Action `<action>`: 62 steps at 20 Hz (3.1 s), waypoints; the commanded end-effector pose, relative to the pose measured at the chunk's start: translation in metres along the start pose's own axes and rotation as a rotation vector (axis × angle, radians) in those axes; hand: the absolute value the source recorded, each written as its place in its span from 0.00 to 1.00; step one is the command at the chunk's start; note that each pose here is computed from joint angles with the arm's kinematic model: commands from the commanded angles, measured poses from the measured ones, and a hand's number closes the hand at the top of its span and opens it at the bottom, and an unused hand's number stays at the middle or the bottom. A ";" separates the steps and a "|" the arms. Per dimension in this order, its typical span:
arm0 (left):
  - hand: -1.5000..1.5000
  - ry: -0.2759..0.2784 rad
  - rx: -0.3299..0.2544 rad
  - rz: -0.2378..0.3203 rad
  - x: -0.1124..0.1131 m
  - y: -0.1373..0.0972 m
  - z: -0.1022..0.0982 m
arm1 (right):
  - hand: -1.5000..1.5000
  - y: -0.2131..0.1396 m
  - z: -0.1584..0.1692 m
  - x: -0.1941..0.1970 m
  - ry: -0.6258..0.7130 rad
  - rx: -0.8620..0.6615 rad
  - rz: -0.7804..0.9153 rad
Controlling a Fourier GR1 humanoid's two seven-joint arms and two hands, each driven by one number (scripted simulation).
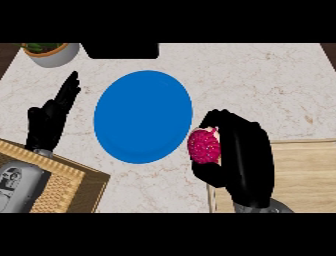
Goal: Pick the cupcake from the tray and place it in the plate
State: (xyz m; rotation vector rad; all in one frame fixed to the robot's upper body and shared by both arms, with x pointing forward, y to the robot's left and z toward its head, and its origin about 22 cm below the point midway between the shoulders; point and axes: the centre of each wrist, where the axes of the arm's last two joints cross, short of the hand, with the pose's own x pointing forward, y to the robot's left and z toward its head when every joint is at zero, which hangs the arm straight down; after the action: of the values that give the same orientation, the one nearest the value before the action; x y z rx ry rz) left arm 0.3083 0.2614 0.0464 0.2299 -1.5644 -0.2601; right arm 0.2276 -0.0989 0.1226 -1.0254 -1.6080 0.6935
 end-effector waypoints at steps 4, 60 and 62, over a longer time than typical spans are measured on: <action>0.50 0.002 -0.012 0.025 0.000 0.000 -0.006 | 1.00 0.050 -0.043 0.045 0.021 0.072 -0.085; 0.50 0.010 0.020 0.030 0.005 -0.002 0.010 | 0.00 0.049 -0.015 -0.123 0.285 -0.095 -0.659; 0.50 0.005 0.012 0.045 -0.002 -0.011 0.001 | 0.00 0.052 -0.013 -0.145 0.297 -0.102 -0.663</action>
State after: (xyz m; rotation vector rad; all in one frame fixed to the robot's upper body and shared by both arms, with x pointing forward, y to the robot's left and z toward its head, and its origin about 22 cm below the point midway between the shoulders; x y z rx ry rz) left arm 0.3022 0.2649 0.0463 0.2489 -1.5586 -0.2553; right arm 0.2752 -0.1798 0.0212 -0.5742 -1.5869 0.0156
